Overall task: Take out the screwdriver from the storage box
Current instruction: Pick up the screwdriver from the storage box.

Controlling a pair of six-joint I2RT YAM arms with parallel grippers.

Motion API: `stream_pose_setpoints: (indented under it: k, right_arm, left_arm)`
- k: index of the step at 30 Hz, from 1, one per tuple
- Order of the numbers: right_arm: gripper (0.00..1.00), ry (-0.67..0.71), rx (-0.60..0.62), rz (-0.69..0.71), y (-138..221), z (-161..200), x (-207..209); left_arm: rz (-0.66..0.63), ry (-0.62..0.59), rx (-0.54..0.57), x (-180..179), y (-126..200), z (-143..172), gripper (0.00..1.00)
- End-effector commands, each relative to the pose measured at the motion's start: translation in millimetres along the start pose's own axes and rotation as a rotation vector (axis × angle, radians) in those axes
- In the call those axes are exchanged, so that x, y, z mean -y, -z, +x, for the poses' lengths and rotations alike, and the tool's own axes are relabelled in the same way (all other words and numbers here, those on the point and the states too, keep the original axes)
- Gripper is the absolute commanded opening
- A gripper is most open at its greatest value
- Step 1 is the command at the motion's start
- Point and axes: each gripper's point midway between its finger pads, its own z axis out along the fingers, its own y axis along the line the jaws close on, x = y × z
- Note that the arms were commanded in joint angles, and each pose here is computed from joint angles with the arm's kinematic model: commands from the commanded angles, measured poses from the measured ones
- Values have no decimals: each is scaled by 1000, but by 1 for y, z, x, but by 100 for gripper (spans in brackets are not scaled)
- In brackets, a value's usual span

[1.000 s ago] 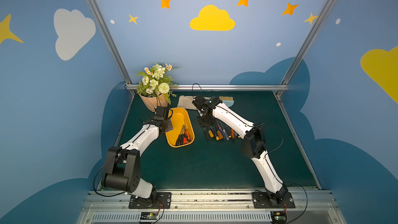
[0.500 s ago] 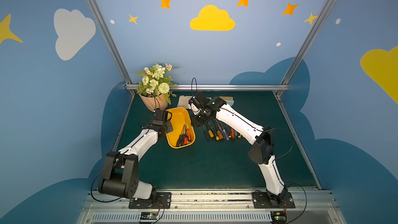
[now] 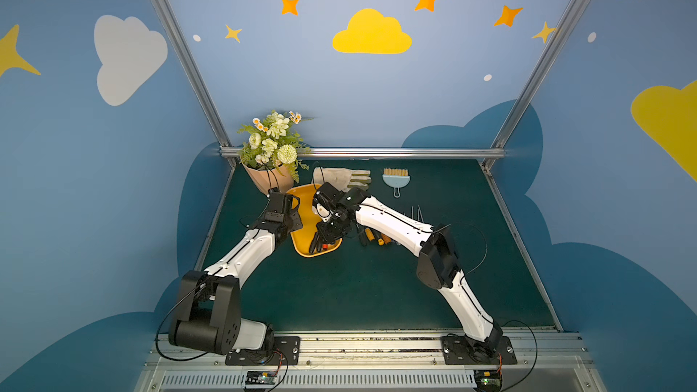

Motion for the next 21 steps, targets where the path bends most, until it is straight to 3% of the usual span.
stream_pose_setpoints:
  k: [1,21]
  right_arm:
    - [37,-37,-3,36,-6,-1,9]
    - [32,-118,-76,20,-65,-4,31]
  left_arm:
    - [34,21,63,6,8,-17,2]
    - [17,21,44,5,8,-16,2]
